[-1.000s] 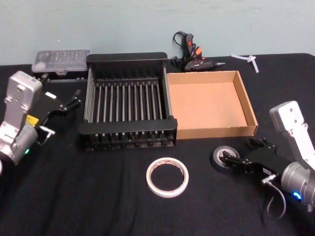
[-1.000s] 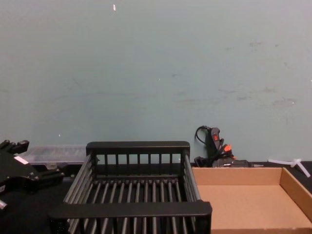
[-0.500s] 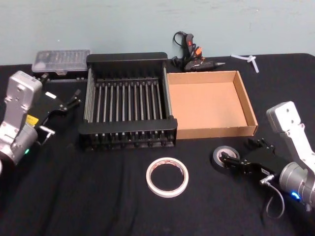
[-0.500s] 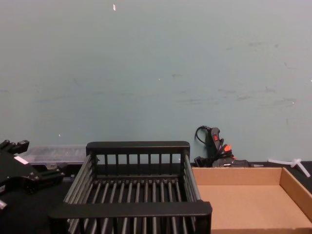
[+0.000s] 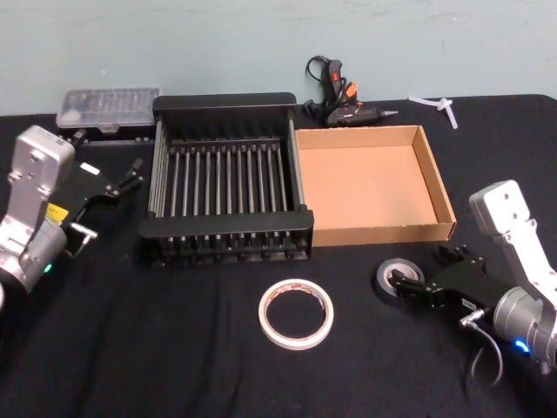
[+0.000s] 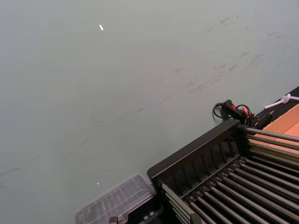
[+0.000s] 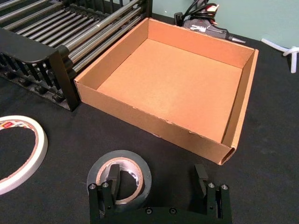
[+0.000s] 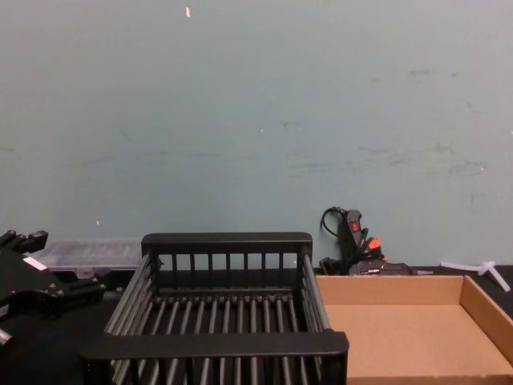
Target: Pick up the white tape and place it into the black box , Pick up the silver tape and place it into the brown box.
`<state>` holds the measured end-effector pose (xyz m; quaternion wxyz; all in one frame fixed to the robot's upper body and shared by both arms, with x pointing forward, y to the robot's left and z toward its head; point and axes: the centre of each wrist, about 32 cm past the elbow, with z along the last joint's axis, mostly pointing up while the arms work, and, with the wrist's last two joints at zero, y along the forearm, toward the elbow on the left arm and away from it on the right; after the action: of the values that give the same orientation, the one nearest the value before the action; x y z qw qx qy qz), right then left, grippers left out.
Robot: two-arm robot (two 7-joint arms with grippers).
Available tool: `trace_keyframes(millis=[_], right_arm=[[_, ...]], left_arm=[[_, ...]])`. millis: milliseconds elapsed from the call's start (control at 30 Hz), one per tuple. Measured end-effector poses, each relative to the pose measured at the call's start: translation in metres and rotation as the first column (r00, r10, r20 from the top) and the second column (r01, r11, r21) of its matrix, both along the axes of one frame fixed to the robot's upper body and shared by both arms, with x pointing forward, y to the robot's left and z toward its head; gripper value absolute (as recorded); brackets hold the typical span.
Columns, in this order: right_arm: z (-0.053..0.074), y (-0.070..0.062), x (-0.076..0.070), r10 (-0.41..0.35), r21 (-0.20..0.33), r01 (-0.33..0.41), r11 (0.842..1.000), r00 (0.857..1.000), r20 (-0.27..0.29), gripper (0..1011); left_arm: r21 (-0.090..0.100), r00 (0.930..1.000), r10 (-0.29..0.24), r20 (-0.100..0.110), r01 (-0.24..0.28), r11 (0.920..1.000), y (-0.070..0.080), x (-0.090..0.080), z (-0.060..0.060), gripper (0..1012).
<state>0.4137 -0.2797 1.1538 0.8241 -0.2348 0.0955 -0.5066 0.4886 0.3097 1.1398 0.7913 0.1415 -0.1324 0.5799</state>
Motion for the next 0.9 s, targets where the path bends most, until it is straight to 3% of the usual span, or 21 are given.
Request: trace_keyframes(millis=[267, 700, 900], right_arm=[[-0.0002, 0.0001, -0.0002, 0.000, 0.002, 0.000, 1.000, 1.000, -0.001, 903], [-0.0001, 0.0000, -0.0003, 0.001, 0.004, -0.001, 1.000, 1.000, -0.001, 533], [0.0000, 0.0001, -0.0003, 0.000, 0.005, 0.000, 1.000, 1.000, -0.001, 302]], left_arm=[[0.000, 1.0000, 0.000, 0.000, 0.000, 1.0000, 0.0000, 0.0000, 0.0000, 1001], [0.000, 1.0000, 0.000, 0.000, 0.000, 1.0000, 0.0000, 0.0000, 0.0000, 1001], [0.000, 1.0000, 0.000, 0.000, 0.000, 1.0000, 0.0000, 0.0000, 0.0000, 1001]])
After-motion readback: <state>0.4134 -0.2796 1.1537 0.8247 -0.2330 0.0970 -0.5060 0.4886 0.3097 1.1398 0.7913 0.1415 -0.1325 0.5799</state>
